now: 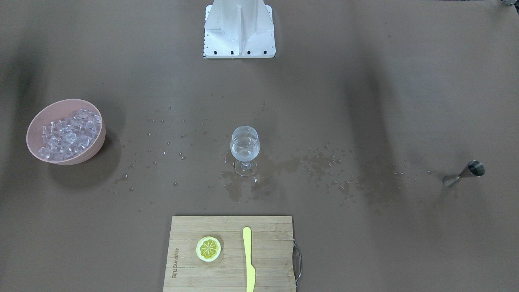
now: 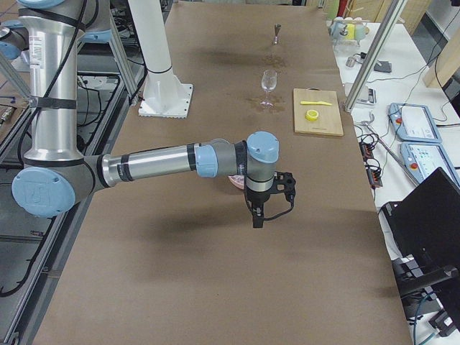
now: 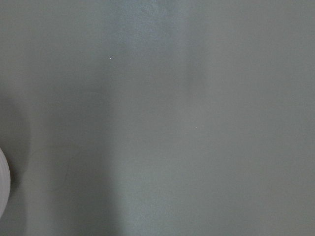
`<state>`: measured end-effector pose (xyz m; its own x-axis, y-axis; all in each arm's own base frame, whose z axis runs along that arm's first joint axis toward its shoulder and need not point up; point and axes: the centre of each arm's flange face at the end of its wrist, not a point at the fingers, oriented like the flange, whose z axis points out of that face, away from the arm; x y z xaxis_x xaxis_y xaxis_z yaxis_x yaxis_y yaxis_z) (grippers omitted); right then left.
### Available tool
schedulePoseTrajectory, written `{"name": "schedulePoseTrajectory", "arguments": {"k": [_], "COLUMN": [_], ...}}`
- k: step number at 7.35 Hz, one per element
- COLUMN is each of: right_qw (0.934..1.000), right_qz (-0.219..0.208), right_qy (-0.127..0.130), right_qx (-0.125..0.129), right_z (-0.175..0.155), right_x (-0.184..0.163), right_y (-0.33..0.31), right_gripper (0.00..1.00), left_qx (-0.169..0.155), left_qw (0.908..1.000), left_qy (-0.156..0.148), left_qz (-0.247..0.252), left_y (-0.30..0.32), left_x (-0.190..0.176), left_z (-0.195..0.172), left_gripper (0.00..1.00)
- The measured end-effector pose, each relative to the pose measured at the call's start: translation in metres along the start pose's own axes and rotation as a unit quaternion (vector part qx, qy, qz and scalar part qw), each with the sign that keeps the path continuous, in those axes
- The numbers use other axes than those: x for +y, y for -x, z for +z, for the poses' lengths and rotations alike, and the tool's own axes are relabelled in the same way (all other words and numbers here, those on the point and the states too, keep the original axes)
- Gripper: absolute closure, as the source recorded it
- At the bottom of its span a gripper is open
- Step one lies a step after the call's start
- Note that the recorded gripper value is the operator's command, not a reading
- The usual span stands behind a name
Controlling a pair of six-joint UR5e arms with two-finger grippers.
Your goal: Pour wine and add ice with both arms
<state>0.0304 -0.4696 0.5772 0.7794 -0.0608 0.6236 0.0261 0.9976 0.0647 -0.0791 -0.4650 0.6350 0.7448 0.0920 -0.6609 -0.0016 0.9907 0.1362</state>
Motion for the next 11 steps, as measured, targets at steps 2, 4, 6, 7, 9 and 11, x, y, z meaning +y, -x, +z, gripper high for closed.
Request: {"name": "schedulePoseTrajectory", "arguments": {"k": [2, 4, 6, 7, 9, 11], "right_qw": [1.0, 0.9999, 0.9996, 0.9994, 0.9993, 0.9993], "right_qz": [-0.001, -0.009, -0.014, -0.018, -0.02, -0.02], "right_qy": [-0.002, -0.012, -0.023, -0.028, -0.033, -0.033], "right_qx": [0.003, 0.003, 0.002, 0.001, 0.0, 0.0], "right_z": [-0.002, -0.011, -0.021, -0.026, -0.03, -0.029], "right_x": [0.0, -0.003, -0.007, -0.012, -0.022, -0.028], "right_y": [0.001, 0.009, 0.018, 0.022, 0.027, 0.027], "right_gripper": [0.0, 0.0, 0.0, 0.0, 0.0, 0.0], "left_qx": [0.0, 0.0, 0.0, 0.0, 0.0, 0.0], "left_qw": [1.0, 1.0, 1.0, 1.0, 1.0, 0.9999], "left_qy": [0.0, 0.002, 0.003, 0.003, 0.002, -0.012], "left_qz": [0.0, -0.001, -0.002, -0.001, 0.0, 0.012], "left_y": [0.0, 0.001, 0.003, 0.003, 0.002, 0.0], "left_x": [0.0, 0.001, 0.001, 0.0, -0.001, -0.009], "left_z": [0.0, 0.002, 0.004, 0.004, 0.004, 0.002], "left_gripper": [0.02, 0.02, 0.02, 0.02, 0.02, 0.02]}}
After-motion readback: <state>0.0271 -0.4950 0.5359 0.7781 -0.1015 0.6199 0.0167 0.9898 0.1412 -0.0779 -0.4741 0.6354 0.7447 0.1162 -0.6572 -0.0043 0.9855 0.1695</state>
